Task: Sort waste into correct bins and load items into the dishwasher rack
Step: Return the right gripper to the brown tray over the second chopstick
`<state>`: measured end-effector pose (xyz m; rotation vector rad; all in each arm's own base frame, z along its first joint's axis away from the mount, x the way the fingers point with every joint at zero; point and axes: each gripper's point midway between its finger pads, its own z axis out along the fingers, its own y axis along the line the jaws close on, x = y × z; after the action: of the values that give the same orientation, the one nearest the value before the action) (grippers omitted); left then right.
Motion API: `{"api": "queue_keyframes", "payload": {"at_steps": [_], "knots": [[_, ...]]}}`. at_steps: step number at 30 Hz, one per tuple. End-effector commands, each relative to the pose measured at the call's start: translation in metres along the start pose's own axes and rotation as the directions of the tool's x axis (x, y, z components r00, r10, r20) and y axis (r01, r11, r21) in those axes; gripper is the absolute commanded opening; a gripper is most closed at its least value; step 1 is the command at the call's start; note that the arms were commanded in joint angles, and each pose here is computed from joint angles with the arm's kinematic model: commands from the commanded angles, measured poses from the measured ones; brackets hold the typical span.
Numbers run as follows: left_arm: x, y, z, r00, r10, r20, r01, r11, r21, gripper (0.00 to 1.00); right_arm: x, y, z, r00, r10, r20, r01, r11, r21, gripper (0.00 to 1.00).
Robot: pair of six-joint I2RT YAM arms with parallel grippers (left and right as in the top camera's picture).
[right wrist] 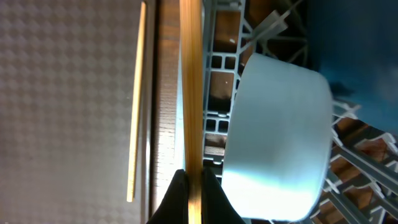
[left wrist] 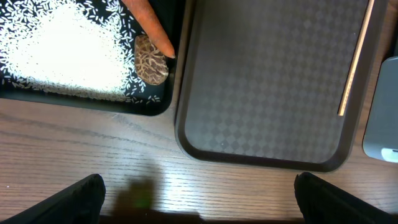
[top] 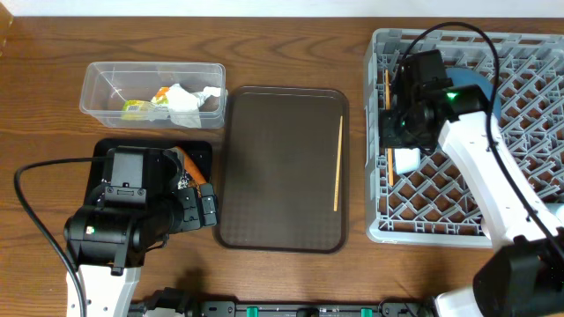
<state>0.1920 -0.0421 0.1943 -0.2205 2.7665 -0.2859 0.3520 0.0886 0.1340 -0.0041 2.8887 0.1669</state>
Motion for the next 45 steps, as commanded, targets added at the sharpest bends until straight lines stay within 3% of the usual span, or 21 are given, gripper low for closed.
{"api": "queue_keyframes", "payload": {"at_steps": [1,3,4,5,6,7,12,16,20,24,32,40,43,45], "knots": [[0.000,-0.001,-0.001,1.000,-0.011,-0.002,0.011,1.000,0.008,0.98,0.002,-0.003,0.009,1.000,-0.008,-0.024,0.008,1.000,0.015,0.01],[0.000,-0.001,-0.001,1.000,-0.011,-0.003,0.011,1.000,0.008,0.98,0.002,-0.003,0.011,0.999,-0.008,-0.032,0.008,1.000,0.012,0.02],[0.000,-0.001,-0.001,1.000,-0.011,-0.003,0.011,1.000,0.008,0.98,0.003,-0.003,0.011,0.999,-0.008,-0.034,0.008,1.000,0.013,0.16],[0.000,-0.001,-0.001,1.000,-0.011,-0.002,0.011,1.000,0.008,0.98,0.003,-0.003,0.011,0.999,-0.008,-0.033,0.009,1.000,0.012,0.40],[0.000,-0.001,-0.001,1.000,-0.011,-0.003,0.011,1.000,0.009,0.98,0.004,-0.003,0.008,0.999,-0.008,-0.032,0.008,1.000,0.012,0.48],[0.000,-0.001,-0.001,1.000,-0.011,-0.002,0.011,1.000,0.009,0.98,0.004,-0.003,0.006,1.000,-0.008,-0.031,0.008,1.000,0.011,0.48],[0.000,-0.001,-0.001,1.000,-0.011,-0.003,0.011,1.000,0.009,0.98,0.010,0.007,-0.009,1.000,-0.024,-0.016,0.024,1.000,-0.018,0.44],[0.000,-0.001,-0.001,1.000,-0.011,-0.003,0.011,1.000,0.008,0.98,0.020,0.040,-0.016,0.995,-0.098,-0.014,0.097,0.991,-0.090,0.28],[0.000,-0.001,-0.001,1.000,-0.011,-0.002,0.011,1.000,0.009,0.98,0.034,0.077,-0.007,0.980,-0.199,-0.028,0.196,0.976,-0.100,0.34],[0.000,-0.001,-0.001,1.000,-0.011,-0.003,0.011,1.000,0.008,0.98,0.041,0.093,0.017,0.991,-0.127,-0.042,0.127,0.992,0.012,0.50],[0.000,-0.001,-0.001,1.000,-0.011,-0.002,0.011,1.000,0.009,0.98,0.055,0.100,0.094,0.988,0.080,-0.131,-0.063,0.989,0.135,0.48],[0.000,-0.001,-0.001,1.000,-0.011,-0.003,0.011,1.000,0.008,0.98,0.067,0.091,0.133,0.966,0.140,-0.218,-0.105,0.981,0.166,0.45],[0.000,-0.001,-0.001,1.000,-0.011,-0.003,0.011,1.000,0.008,0.98,0.072,0.089,0.139,0.960,0.144,-0.238,-0.102,0.979,0.178,0.38],[0.000,-0.001,-0.001,1.000,-0.011,-0.002,0.011,1.000,0.008,0.98,0.074,0.091,0.140,0.957,0.142,-0.253,-0.102,0.981,0.165,0.19]]}}
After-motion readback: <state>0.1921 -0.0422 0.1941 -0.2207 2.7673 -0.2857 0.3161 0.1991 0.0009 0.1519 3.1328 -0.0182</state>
